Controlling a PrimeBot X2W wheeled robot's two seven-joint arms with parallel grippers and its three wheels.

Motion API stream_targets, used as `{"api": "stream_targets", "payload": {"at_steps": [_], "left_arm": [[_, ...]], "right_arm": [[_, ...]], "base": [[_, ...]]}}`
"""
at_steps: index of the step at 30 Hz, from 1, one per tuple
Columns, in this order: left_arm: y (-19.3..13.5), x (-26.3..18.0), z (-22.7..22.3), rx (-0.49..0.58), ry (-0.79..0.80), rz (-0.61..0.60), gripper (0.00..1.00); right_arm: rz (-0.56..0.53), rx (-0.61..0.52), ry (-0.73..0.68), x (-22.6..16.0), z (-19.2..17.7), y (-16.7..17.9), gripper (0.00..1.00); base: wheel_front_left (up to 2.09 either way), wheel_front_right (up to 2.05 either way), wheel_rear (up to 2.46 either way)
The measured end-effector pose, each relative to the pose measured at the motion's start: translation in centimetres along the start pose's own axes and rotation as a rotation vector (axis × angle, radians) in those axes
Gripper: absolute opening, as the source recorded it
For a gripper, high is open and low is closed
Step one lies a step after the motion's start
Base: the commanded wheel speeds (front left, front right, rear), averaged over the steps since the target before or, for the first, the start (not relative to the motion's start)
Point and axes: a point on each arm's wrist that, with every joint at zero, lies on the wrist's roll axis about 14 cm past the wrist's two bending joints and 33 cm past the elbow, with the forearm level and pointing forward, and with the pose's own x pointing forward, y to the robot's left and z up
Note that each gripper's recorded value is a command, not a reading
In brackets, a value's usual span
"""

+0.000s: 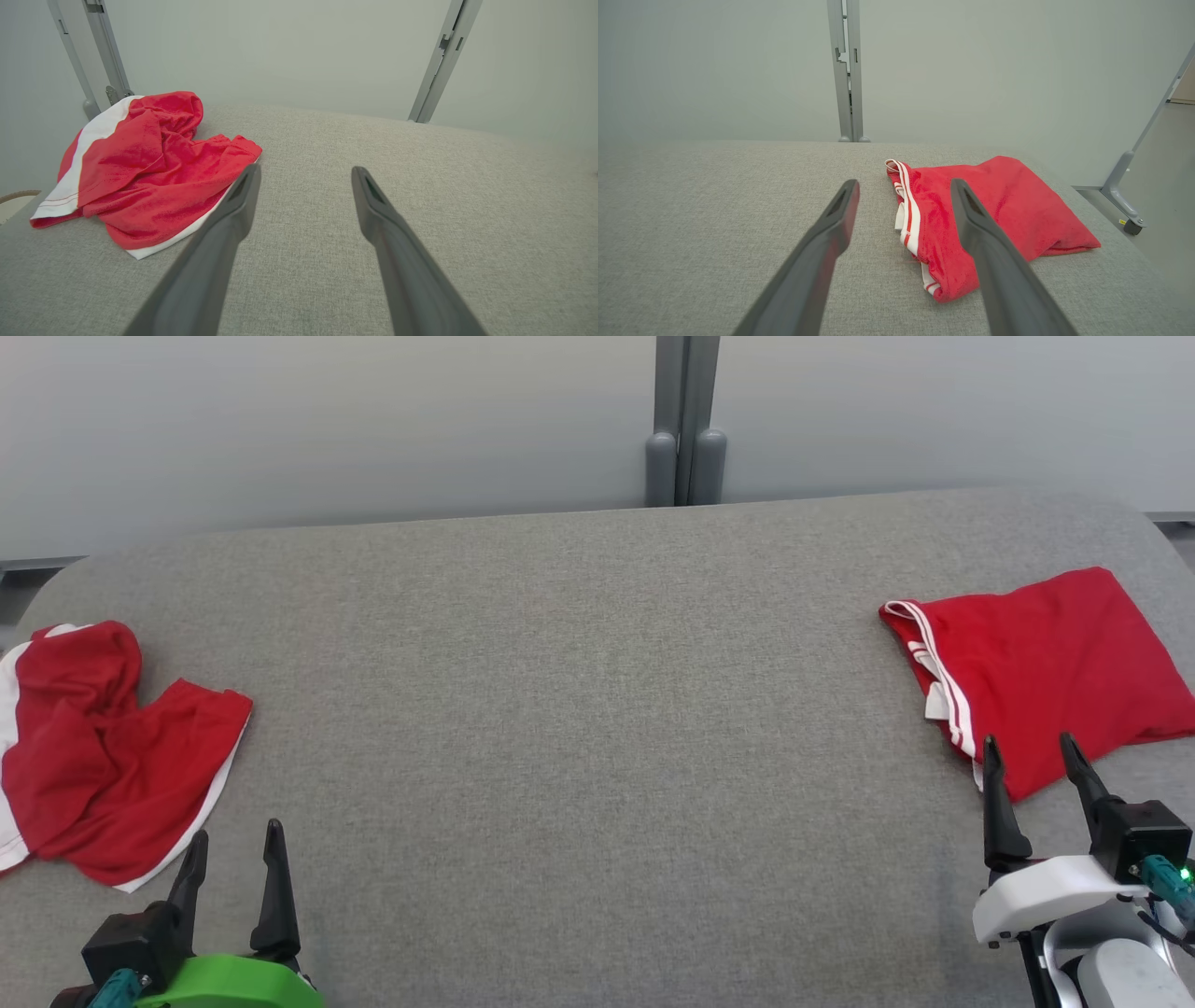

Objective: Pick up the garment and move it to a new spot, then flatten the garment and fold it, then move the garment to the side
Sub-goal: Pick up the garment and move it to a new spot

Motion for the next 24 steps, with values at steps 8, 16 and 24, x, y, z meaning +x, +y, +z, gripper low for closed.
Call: {"api": "stream_targets", "payload": {"at_steps": [8,16,24], "left_arm": [[2.7,-1.5,0.7,0.0,-0.025,0.093,1.0],[8.7,-6.1,0.7,0.007,-0.029,0.315,1.0],[11.1,-9.5,1.4,-0.004,-0.066,0.416,1.0]], "right_arm": [[0.163,0.014,-0.022,0.8,0.7,5.1,1.0],[0.458,0.033,-0.061,0.9,2.1,13.9,1.0],[0.578,0.049,-0.068,0.6,2.6,18.1,1.0]], "base": [[0.0,0.0,0.0],[0.0,0.0,0.0],[0.0,0.0,0.0]]}}
